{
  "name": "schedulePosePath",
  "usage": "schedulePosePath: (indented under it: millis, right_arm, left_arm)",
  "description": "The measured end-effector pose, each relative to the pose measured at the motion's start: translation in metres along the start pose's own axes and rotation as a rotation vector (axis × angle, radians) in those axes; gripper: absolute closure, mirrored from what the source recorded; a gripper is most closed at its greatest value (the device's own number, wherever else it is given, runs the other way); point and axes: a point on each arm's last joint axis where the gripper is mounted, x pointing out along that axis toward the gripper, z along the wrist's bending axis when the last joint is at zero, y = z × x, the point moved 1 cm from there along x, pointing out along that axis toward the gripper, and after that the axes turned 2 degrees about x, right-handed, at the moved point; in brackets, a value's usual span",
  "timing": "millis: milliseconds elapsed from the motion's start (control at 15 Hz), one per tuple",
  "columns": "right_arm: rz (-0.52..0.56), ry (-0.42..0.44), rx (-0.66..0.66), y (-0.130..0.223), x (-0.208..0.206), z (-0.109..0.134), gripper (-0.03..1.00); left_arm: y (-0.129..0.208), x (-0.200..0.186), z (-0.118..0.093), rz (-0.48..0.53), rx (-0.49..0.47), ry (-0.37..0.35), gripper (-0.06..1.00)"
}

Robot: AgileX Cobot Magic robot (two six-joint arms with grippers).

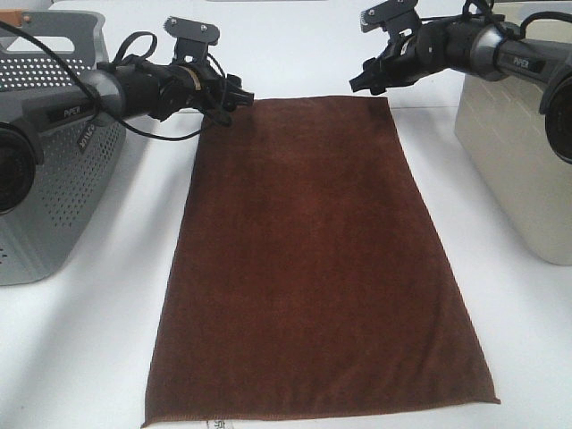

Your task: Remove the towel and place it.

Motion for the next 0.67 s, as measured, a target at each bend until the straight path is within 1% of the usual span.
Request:
schedulePosePath:
  millis: [133,267,333,467,667]
  right_arm:
    - [0.012,-0.002,0.0,0.001,0.0,0.0,0.3]
    - [0.028,-0.007,0.013,0.002,-0.001,0.0,0.29]
    - [0.043,-0.014,0.041,-0.002,-0.005,-0.001,0.29]
    - [0.035,-0.018,0.076,-0.021,-0.02,-0.007,0.29]
    - [-0.037,-0.037,0.178,-0.069,-0.06,-0.02,0.29]
  left_arm:
    - [0.0,0.0,0.0,0.006,-0.001,-0.002,0.21]
    - [-0.007,-0.003,0.001,-0.004,-0.022,-0.002,0.19]
    - [-0.023,-0.01,0.002,-0.032,-0.045,-0.002,0.19]
    - [-0.045,-0.02,0.003,-0.071,-0.053,-0.002,0.19]
    - [-0.092,-0.045,0.002,-0.151,-0.071,0.002,0.19]
